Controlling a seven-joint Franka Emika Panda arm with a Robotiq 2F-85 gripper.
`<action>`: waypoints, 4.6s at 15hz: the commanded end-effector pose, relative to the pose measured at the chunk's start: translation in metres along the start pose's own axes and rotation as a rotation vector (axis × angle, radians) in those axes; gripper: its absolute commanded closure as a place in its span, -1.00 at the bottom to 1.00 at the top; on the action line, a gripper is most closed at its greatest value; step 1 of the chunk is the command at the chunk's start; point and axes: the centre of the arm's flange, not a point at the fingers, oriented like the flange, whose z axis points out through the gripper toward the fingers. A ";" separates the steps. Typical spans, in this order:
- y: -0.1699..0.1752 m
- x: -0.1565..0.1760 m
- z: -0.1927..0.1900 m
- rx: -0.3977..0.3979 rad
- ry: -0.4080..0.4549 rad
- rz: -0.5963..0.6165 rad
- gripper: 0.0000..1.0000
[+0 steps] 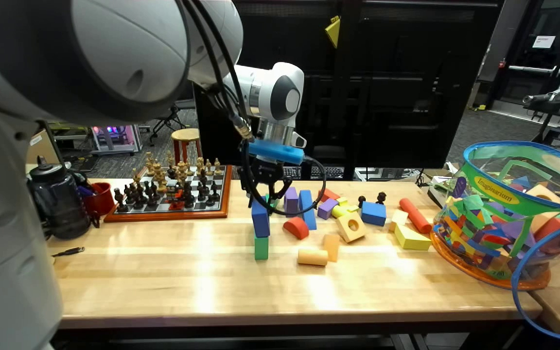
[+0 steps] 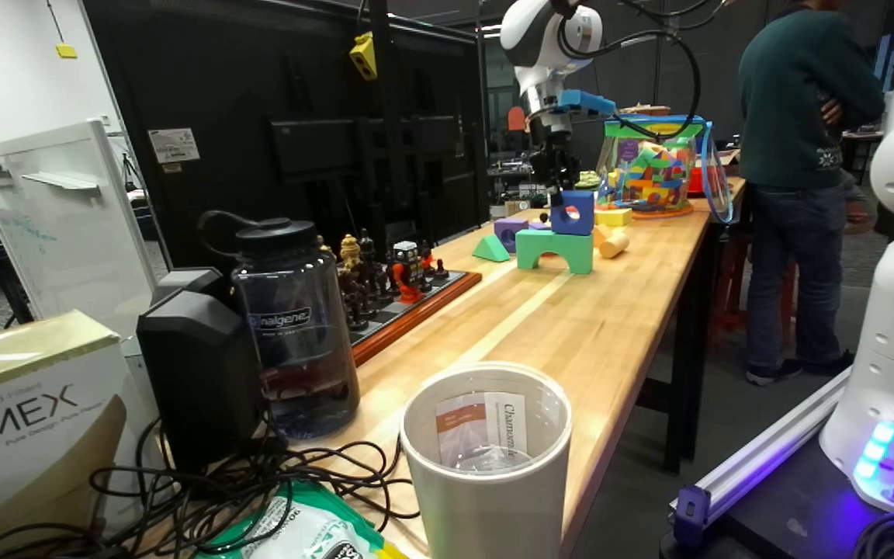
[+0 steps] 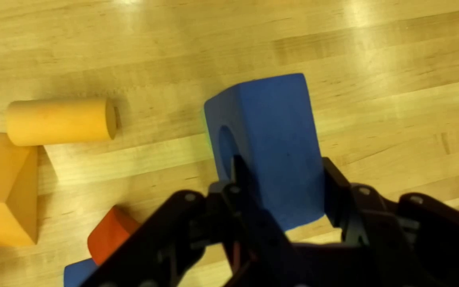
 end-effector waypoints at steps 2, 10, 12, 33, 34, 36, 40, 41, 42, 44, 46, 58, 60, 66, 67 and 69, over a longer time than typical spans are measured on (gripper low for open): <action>-0.010 -0.005 0.001 -0.003 0.005 0.009 0.61; -0.011 -0.006 0.001 0.002 0.009 0.013 0.61; -0.010 -0.006 0.001 0.004 0.011 0.012 0.61; -0.007 0.001 0.003 -0.002 -0.006 0.003 -0.87; -0.007 0.001 0.003 -0.002 -0.006 0.003 -0.87; -0.007 0.001 0.003 -0.002 -0.006 0.003 -0.87; -0.007 0.002 0.003 -0.002 -0.009 0.002 -0.97; -0.007 0.002 0.003 -0.003 -0.010 -0.004 -0.97; -0.007 0.001 0.003 -0.005 -0.011 -0.008 -1.00; -0.007 -0.001 0.003 -0.007 -0.008 -0.005 -1.00; -0.007 -0.005 0.000 -0.009 -0.006 -0.002 -1.00; -0.012 -0.034 -0.031 -0.053 0.046 0.019 -1.00; -0.013 -0.035 -0.035 -0.076 0.049 0.018 -1.00; -0.026 -0.014 -0.051 -0.136 0.010 0.022 -1.00; -0.030 -0.009 -0.053 -0.143 -0.001 0.024 -1.00; -0.039 0.000 -0.057 -0.159 -0.023 0.021 -1.00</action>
